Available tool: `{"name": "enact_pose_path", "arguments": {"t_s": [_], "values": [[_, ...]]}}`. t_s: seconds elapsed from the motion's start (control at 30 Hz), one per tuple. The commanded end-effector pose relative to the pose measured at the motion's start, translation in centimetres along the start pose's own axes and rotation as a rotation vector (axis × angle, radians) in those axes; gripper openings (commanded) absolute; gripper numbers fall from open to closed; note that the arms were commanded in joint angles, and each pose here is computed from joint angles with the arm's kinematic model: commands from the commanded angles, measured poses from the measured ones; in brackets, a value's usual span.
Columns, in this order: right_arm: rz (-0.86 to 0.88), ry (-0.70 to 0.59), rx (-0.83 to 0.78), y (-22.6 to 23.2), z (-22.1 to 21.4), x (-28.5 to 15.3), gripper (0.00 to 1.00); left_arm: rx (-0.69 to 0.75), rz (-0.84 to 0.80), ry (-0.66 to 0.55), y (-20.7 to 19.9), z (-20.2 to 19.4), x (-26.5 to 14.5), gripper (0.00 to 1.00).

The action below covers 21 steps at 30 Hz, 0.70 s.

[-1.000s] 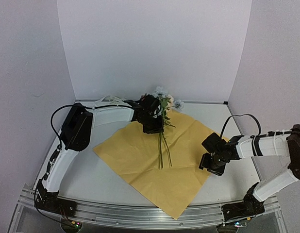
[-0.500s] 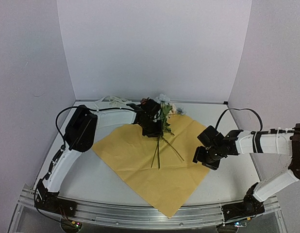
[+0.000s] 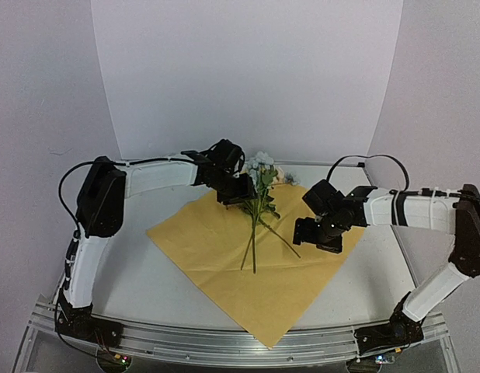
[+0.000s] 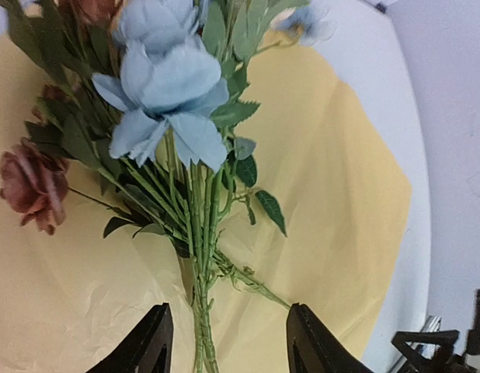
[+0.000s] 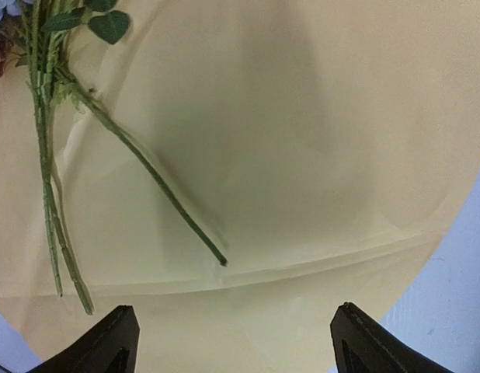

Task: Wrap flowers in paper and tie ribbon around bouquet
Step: Place the fake flower on the flattened wrapping paper.

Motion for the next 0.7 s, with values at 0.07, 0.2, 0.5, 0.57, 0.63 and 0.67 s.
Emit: {"name": "enact_pose_path", "arguments": {"t_s": [0.07,0.2,0.5,0.57,0.63,0.67], "values": [[0.023,-0.022,-0.251,4.4,4.2,1.5,0.83,-0.169,-0.049,-0.129,6.1,2.5,-9.2,0.53],[0.002,-0.020,-0.327,6.0,6.0,3.2,0.66,-0.148,-0.101,-0.049,8.2,0.7,-9.8,0.49],[-0.030,0.042,-0.420,6.5,5.8,6.7,0.52,0.031,-0.102,0.059,2.5,-1.9,-3.2,0.47],[-0.035,0.052,-0.427,6.4,5.6,7.1,0.49,0.042,-0.093,0.070,1.4,-2.3,-1.6,0.46],[-0.037,0.061,-0.434,6.3,5.4,7.3,0.46,0.050,-0.076,0.075,0.7,-2.7,0.2,0.46],[-0.035,0.065,-0.437,6.3,5.3,7.4,0.44,0.052,-0.056,0.074,0.6,-2.7,1.1,0.45]]}}
Point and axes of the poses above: each gripper's point midway between its finger pads, its own x axis out along the fingers, its own y axis along the line the jaws close on, z = x × y, the point moved 6 cm from there along -x, back along the fingers, and after that the axes turned 9 degrees about -x, right-handed, at the moved point
